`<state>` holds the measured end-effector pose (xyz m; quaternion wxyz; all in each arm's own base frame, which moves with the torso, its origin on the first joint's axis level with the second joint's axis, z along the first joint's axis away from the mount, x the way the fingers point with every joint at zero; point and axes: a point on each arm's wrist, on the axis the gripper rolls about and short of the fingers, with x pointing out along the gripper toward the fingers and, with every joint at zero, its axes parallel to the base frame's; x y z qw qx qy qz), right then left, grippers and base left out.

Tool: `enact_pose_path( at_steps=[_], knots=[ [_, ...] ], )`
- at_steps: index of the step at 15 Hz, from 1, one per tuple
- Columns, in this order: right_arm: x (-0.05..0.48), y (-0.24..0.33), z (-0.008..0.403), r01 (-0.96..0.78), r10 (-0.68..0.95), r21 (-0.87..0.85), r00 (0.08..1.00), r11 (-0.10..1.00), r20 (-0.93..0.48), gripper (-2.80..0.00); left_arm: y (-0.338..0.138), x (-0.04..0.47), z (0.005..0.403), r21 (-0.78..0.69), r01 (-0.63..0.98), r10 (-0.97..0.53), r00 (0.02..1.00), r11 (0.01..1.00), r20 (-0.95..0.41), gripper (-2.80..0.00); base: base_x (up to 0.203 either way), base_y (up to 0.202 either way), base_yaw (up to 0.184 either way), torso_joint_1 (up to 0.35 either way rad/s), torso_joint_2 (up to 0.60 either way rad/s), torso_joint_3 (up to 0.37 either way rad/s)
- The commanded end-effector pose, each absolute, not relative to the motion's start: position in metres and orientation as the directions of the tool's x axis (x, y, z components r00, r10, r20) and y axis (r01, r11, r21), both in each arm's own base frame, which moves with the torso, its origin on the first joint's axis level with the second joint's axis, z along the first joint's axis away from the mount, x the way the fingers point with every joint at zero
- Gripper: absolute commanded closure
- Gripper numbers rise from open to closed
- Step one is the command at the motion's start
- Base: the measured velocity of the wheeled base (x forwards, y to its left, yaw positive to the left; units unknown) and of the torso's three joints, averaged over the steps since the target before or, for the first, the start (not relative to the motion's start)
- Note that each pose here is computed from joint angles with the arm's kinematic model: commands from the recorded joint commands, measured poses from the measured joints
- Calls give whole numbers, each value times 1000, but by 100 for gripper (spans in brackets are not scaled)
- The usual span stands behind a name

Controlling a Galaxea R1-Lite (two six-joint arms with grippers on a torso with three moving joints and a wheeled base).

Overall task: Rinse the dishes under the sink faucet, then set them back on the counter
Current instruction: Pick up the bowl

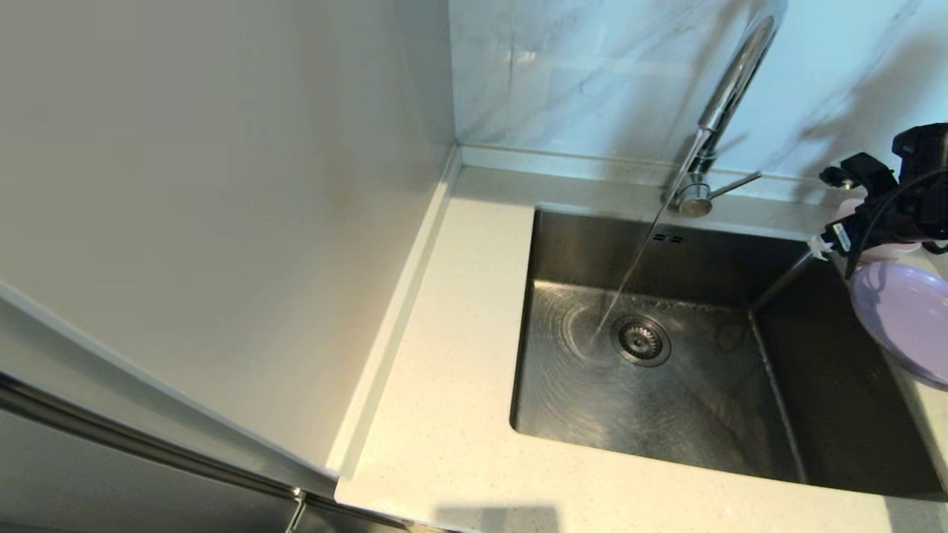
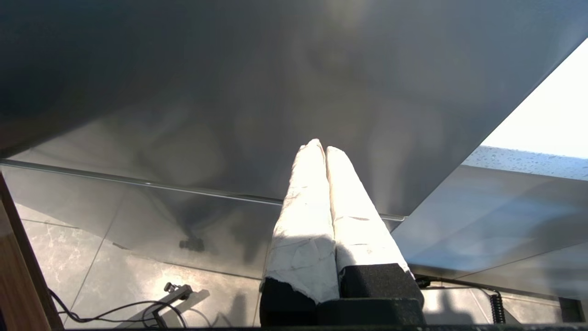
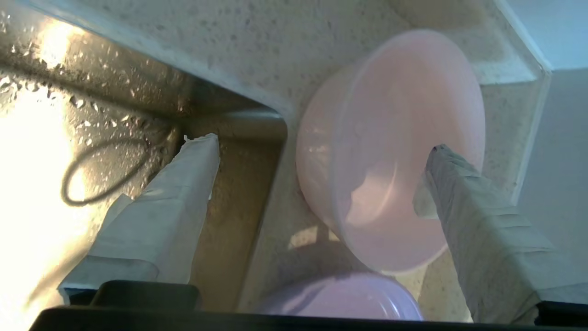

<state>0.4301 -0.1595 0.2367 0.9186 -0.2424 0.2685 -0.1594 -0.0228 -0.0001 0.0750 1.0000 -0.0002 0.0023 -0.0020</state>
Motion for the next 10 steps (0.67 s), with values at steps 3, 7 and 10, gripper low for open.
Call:
enact_pose_path(
  at_steps=[3,7,10],
  knots=[
    [437,-163,224,157,-437,-548,790,822,-429,-280,0,-23,75,0,3,-3,1000,1000,-5,0,0,0,0,0,0,0],
    [442,-165,221,168,-466,-587,788,792,-403,0,0,-23,75,0,5,-5,1000,1000,-5,0,0,0,0,0,0,0],
    [443,-166,222,179,-469,-589,795,788,-386,0,0,-23,75,0,3,-3,1000,1000,-5,0,0,0,0,0,0,0]
  ],
)
